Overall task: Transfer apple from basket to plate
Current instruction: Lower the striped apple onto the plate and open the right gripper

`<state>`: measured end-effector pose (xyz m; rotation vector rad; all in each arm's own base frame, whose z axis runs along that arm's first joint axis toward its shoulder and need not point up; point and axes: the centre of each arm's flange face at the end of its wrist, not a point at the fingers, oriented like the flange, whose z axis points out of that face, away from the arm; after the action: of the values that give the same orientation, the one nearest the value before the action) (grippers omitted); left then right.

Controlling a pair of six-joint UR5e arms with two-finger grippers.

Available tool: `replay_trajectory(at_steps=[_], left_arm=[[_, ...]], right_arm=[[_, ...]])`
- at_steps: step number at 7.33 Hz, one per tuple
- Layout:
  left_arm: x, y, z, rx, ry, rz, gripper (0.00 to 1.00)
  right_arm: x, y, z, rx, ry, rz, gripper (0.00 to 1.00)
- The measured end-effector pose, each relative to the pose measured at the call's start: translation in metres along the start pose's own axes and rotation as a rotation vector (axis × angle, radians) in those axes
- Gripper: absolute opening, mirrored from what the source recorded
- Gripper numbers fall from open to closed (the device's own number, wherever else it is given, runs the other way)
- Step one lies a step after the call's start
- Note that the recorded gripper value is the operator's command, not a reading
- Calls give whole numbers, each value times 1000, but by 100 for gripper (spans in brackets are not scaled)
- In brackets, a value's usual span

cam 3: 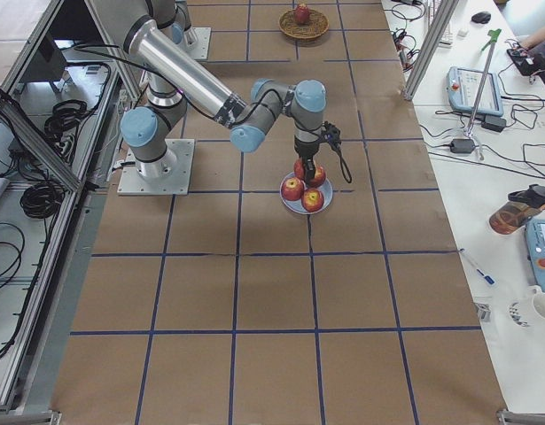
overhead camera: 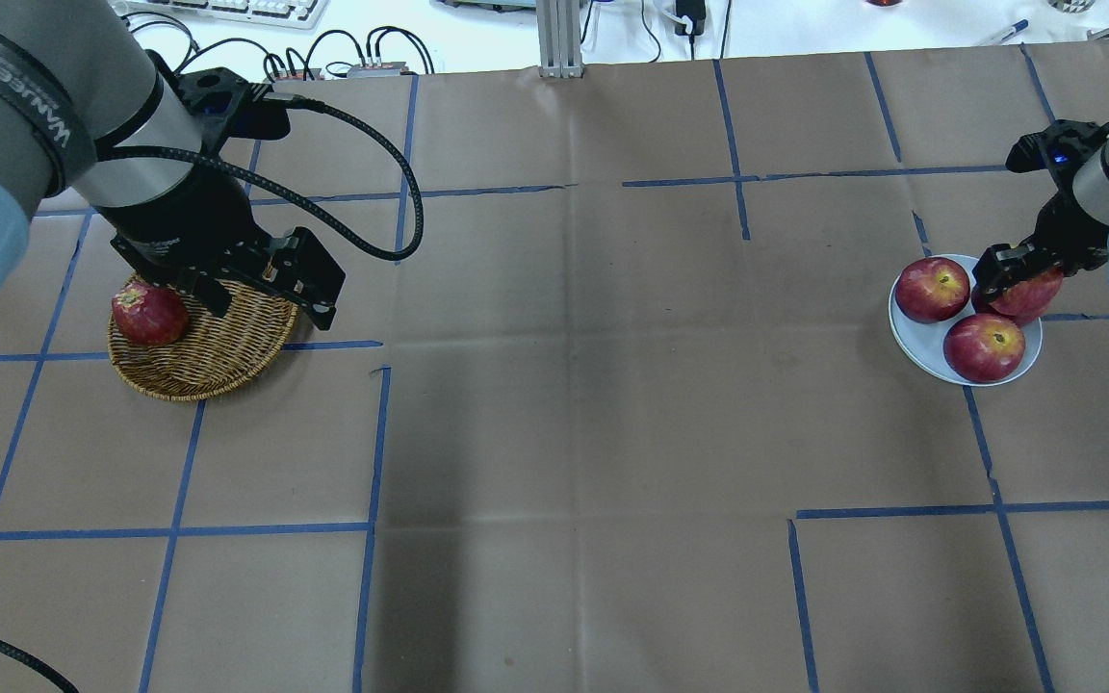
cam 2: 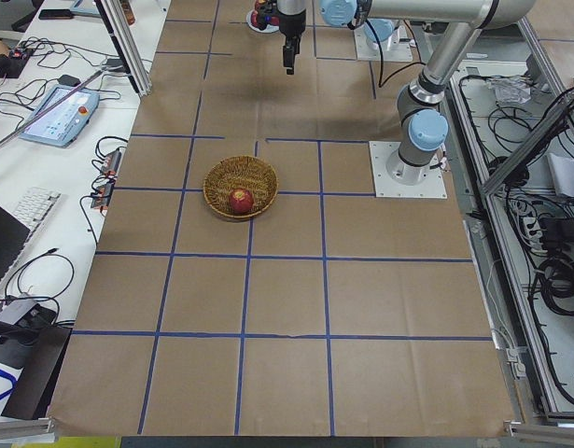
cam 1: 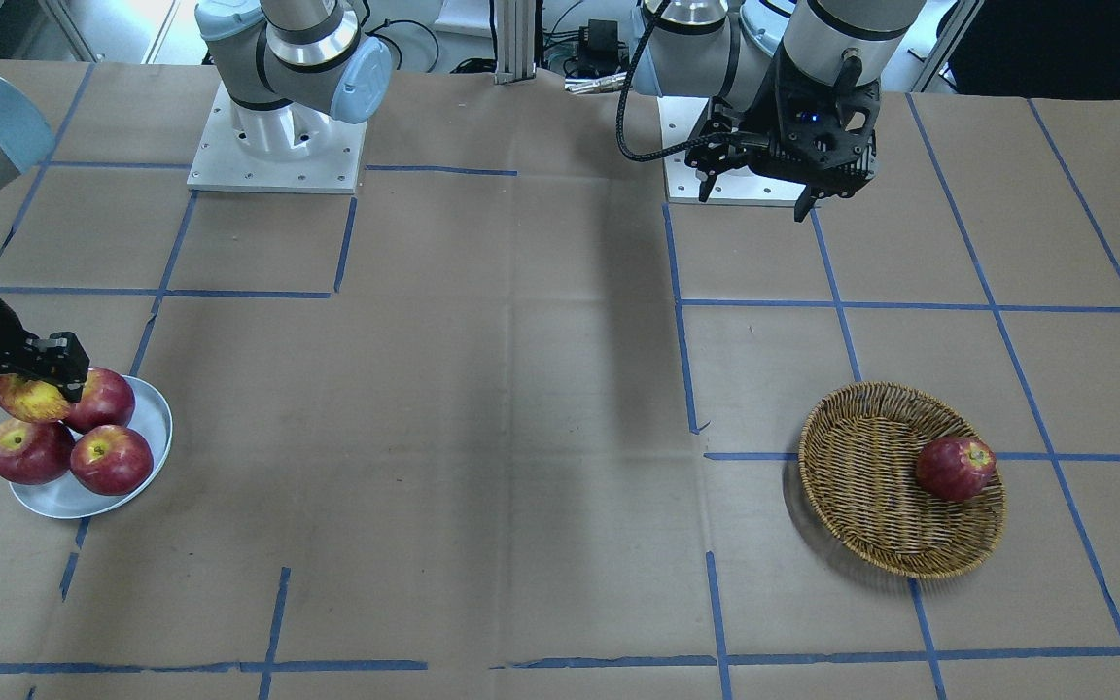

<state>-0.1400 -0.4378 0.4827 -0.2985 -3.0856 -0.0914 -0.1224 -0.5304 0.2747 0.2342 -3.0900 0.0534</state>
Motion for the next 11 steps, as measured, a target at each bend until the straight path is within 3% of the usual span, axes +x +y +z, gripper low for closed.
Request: replay_trajectory(at_steps=[3,4,5,8,11], left_arm=[[0,0,0,0,0,0,99],[0,0,0,0,0,0,99],[0,0,0,0,0,0,99],[0,0,0,-1,0,1,99],[0,1,1,-4,1,1,99]], right_arm=[[4,-7,21,-1,-10,1,69],[2,-8,21,4,-12,3,96],[1,-9,22,7,-18,4,100],[2,-12,17,23,-15,6,100],[-23,-39,-27,112,-10,-32,100]])
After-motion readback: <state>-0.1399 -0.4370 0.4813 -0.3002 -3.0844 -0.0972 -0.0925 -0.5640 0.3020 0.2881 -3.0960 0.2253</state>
